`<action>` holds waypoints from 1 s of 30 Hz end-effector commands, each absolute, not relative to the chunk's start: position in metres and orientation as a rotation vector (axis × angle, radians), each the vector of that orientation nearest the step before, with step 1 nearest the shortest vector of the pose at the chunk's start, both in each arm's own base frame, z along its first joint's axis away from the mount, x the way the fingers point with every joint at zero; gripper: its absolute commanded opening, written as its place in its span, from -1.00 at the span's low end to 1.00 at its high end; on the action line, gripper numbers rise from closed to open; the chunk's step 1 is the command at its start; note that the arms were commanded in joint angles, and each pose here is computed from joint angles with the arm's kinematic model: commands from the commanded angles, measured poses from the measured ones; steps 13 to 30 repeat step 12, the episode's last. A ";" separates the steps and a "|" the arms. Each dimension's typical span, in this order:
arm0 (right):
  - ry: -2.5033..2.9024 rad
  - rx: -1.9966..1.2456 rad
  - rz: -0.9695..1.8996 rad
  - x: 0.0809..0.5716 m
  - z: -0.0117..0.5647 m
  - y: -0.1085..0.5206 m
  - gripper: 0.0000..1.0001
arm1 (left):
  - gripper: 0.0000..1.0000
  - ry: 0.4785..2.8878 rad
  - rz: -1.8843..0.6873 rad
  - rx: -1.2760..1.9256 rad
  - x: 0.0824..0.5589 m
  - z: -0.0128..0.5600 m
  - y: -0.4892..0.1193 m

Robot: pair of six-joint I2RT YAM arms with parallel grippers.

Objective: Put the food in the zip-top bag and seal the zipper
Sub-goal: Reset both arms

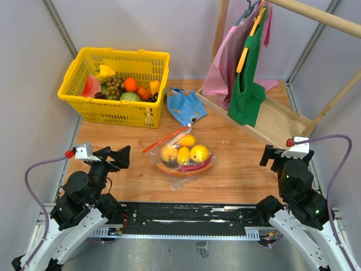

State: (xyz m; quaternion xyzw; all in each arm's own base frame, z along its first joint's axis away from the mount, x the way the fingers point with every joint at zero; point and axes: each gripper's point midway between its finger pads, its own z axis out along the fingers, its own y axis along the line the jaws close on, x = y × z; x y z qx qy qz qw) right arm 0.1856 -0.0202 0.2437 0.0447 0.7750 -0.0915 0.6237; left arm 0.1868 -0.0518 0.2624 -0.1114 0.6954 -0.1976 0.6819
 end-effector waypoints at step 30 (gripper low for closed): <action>1.797 0.110 -0.254 0.182 0.246 -0.027 0.97 | 0.99 1.546 -0.458 -0.262 0.184 0.256 -0.050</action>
